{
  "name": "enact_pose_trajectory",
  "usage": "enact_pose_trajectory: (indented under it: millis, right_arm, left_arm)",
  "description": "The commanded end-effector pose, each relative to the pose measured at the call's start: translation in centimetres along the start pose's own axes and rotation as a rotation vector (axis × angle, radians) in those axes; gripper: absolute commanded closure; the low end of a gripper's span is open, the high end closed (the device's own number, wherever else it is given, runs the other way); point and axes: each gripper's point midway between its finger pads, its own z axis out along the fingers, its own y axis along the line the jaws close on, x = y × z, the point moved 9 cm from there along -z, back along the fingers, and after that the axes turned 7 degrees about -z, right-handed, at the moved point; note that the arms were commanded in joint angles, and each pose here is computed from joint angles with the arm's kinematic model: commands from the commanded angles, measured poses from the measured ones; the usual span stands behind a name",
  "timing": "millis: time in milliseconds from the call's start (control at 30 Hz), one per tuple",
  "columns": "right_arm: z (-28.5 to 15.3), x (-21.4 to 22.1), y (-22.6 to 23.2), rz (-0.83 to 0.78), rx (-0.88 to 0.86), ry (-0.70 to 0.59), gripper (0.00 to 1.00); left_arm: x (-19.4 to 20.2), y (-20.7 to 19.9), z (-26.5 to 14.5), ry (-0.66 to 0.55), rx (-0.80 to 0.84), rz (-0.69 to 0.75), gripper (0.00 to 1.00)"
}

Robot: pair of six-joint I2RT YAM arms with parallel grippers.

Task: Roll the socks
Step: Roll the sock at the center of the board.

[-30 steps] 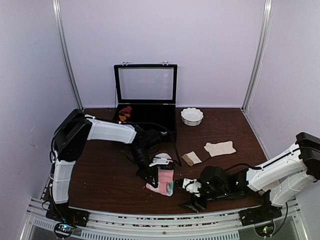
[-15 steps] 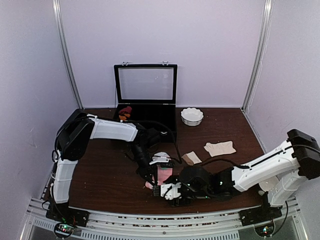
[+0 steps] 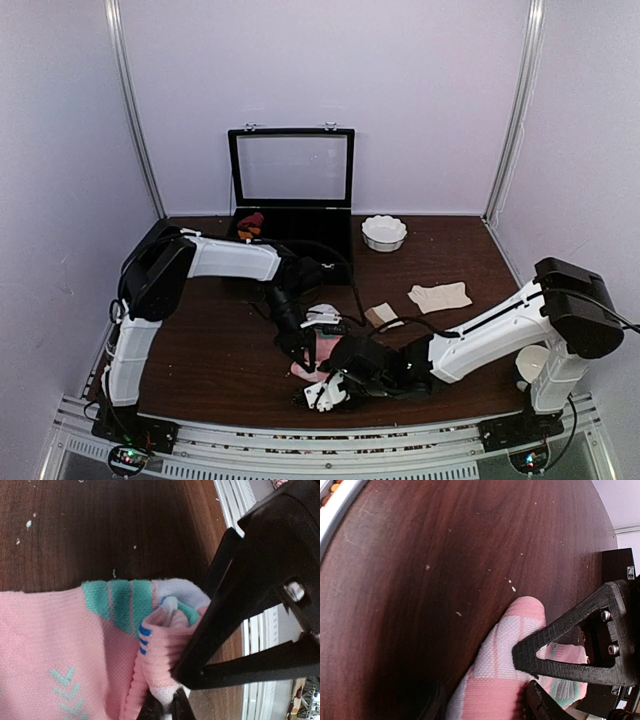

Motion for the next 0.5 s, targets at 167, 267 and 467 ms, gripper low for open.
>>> enact_pose_trajectory:
  millis: [167,267,467]
  right_arm:
    - [1.6,2.0,-0.8,0.023,-0.014,0.071,0.51]
    - [1.9,2.5,-0.3,0.037,-0.043,0.090,0.62]
    - [2.2,3.1,0.4,0.117,-0.080,0.110,0.88]
  left_arm:
    - [2.3,2.6,2.4,0.135,-0.009,-0.018,1.00]
    - [2.1,2.4,2.2,0.134,0.004,-0.013,1.00]
    - [2.0,1.6,1.5,0.133,0.006,0.015,0.82]
